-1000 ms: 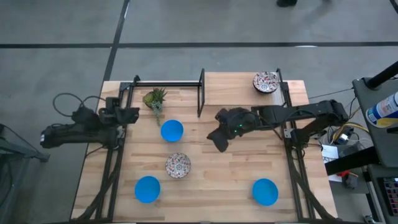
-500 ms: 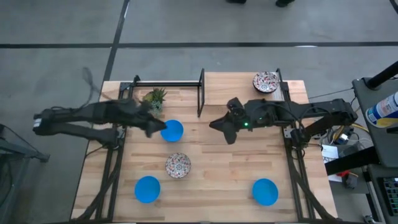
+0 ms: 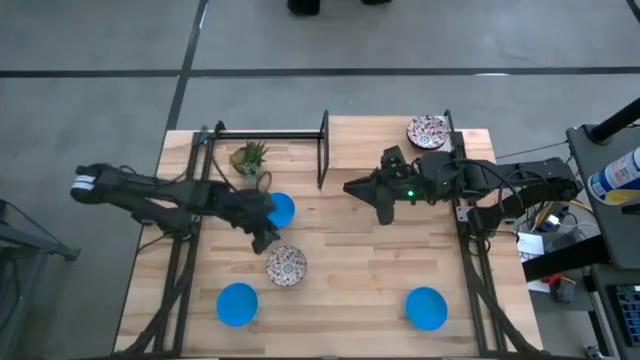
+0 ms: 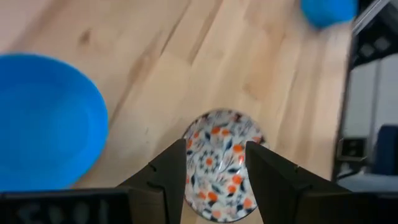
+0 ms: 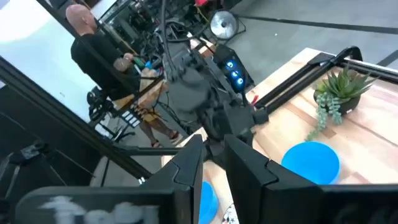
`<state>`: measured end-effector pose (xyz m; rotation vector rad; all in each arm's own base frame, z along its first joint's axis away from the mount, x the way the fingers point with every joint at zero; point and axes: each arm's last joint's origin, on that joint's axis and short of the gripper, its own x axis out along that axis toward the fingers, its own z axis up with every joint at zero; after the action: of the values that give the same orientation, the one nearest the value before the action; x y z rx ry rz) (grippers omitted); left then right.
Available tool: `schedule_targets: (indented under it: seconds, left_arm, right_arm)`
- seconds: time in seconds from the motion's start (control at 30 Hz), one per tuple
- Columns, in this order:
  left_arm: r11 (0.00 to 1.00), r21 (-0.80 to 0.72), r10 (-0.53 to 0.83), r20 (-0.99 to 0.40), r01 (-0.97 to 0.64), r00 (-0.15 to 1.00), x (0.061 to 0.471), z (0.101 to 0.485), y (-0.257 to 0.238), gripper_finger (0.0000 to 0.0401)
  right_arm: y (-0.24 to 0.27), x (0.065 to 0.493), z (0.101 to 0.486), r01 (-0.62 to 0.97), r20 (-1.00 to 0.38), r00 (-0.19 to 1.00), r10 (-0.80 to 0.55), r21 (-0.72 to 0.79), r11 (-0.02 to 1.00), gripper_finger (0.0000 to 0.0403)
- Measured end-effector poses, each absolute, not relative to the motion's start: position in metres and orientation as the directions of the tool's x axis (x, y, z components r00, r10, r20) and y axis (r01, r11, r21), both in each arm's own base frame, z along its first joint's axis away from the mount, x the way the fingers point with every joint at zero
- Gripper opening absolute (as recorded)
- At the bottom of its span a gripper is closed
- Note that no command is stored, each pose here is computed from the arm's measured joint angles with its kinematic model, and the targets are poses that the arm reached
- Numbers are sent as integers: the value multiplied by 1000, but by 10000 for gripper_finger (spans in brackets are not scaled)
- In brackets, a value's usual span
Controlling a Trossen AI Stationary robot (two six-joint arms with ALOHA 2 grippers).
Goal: Pick & Place Mini bowls
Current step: Stack the white patterned bowl on top of the other white patterned bowl on the shelf
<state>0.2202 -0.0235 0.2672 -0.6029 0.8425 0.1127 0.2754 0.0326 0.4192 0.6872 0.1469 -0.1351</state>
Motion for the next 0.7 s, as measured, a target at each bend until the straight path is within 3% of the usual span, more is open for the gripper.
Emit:
schedule_targets:
  seconds: [0.7]
  left_arm:
    - [831,-328,-119,-894,-449,432,255,204,-40,156]
  right_arm:
    - [38,280,418,159,-173,983,-63,627,762,59]
